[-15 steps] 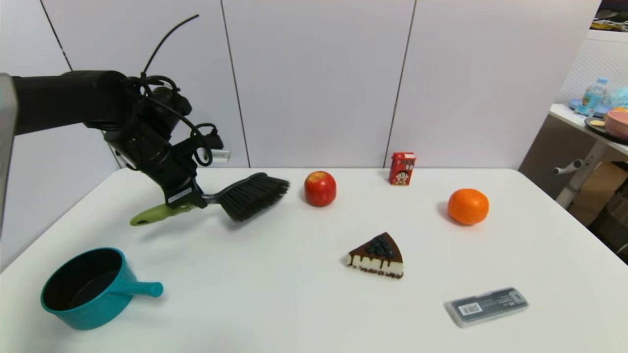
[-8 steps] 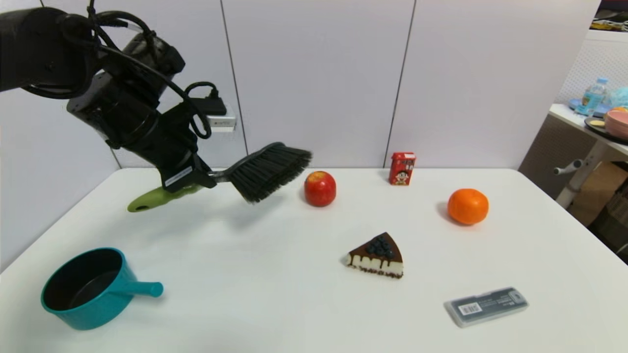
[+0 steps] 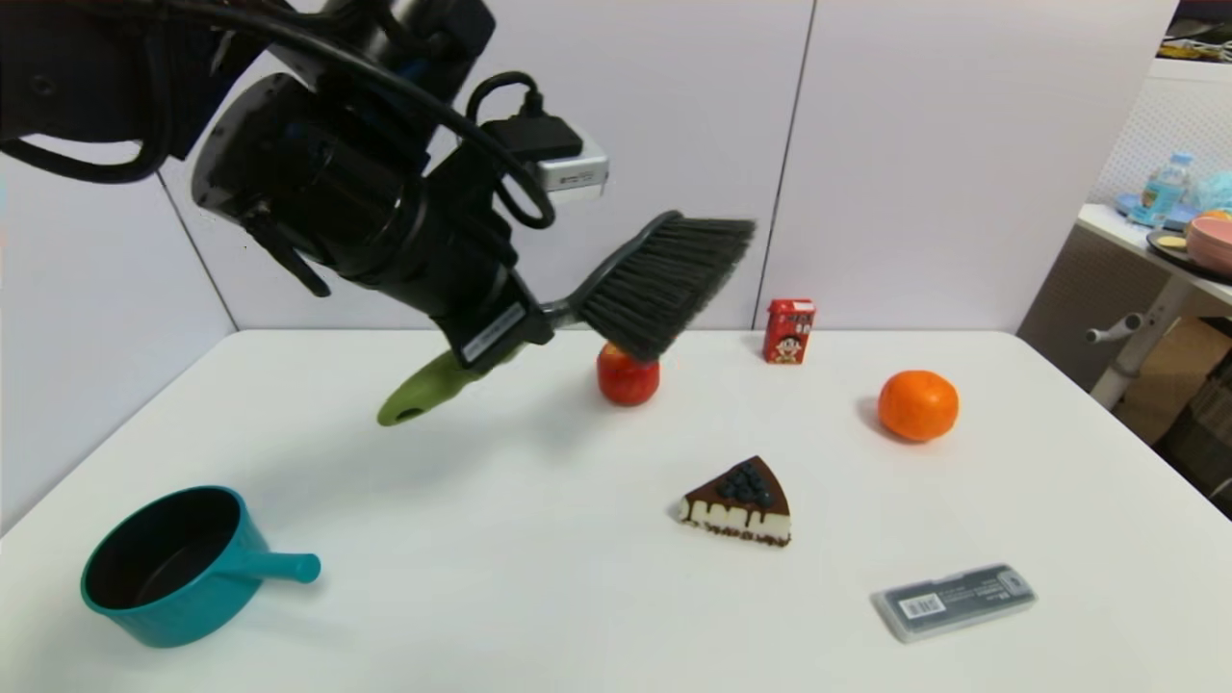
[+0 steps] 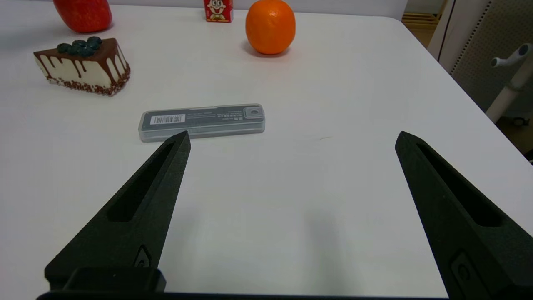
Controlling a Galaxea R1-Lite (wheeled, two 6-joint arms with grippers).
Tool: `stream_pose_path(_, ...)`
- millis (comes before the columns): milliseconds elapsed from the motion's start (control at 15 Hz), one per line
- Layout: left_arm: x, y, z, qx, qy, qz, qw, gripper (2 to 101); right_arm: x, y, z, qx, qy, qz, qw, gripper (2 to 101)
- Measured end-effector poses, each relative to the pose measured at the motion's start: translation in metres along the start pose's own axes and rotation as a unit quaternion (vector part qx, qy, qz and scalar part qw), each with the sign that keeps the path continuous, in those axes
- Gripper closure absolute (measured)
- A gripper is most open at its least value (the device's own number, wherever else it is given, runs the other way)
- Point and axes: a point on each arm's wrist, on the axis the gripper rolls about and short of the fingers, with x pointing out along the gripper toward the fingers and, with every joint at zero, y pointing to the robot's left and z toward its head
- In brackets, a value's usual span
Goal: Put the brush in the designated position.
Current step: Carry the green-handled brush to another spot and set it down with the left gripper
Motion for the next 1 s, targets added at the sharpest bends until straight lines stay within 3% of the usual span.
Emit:
stream_pose_path(200,0.005,-0.05,0.039,-0.068,-0.065,0.031,0.995,85.3,0.0,0.0,0.0,0.0,0.0,0.0,1.0,5.0)
stream_pose_path(400,0.032,-0.092,0.071,-0.151,-0.134,0.034,0.979,85.3,0.0,0.0,0.0,0.0,0.0,0.0,1.0,5.0)
stream_pose_path(800,0.105,-0.166,0.107,-0.274,-0.24,-0.046,0.93,85.3,0.0,0.0,0.0,0.0,0.0,0.0,1.0,5.0)
stream_pose_path(1000,0.132,-0.188,0.104,-0.295,-0.223,-0.09,0.925,85.3,0.0,0.0,0.0,0.0,0.0,0.0,1.0,5.0)
